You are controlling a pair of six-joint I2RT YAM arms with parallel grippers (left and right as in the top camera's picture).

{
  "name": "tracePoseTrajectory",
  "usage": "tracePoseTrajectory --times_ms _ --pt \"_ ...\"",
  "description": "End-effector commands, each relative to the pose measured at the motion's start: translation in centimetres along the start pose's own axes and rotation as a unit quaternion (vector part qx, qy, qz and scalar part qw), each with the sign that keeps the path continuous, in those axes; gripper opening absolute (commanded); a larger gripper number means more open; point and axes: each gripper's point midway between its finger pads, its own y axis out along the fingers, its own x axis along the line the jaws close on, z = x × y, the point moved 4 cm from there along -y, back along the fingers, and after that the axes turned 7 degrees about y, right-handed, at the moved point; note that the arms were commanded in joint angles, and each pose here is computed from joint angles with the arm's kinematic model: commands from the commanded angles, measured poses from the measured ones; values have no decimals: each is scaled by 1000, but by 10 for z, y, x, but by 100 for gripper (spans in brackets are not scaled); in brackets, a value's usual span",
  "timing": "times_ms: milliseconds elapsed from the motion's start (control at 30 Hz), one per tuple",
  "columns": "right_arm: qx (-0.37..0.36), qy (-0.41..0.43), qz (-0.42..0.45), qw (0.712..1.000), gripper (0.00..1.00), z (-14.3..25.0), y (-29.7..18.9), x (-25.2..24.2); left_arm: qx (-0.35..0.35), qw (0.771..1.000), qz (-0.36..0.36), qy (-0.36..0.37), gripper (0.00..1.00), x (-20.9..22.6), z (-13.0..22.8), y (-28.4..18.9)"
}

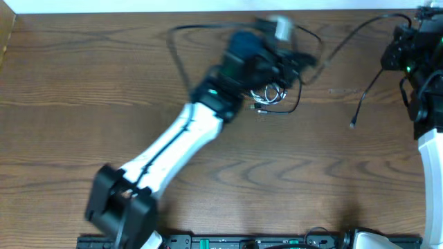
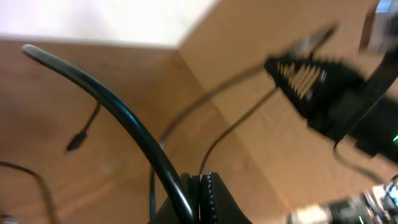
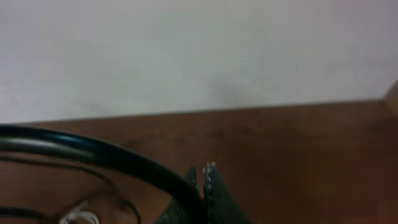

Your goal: Untangle cables

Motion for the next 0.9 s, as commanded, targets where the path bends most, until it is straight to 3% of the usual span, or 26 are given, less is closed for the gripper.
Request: tracePoseTrajectory --times_ms 0,133,167,333,400,700,867 --pt "16 17 -4 1000 1 5 -2 -4 41 999 11 26 8 -4 38 36" --pt "40 22 3 999 1 15 -1 -7 83 996 8 37 10 1 74 58" --pt "47 23 4 999 1 18 -1 -8 94 995 1 32 21 5 82 61" --pt "80 26 12 996 2 33 3 -12 119 993 -17 16 55 18 94 60" --pt "89 28 14 996 3 37 5 -12 122 992 -24 11 63 22 94 58" --pt "137 37 -1 990 8 59 16 -11 163 980 -107 -47 67 76 89 18" --pt "181 20 -22 983 10 79 25 -9 174 975 -137 -30 67 88 74 -17"
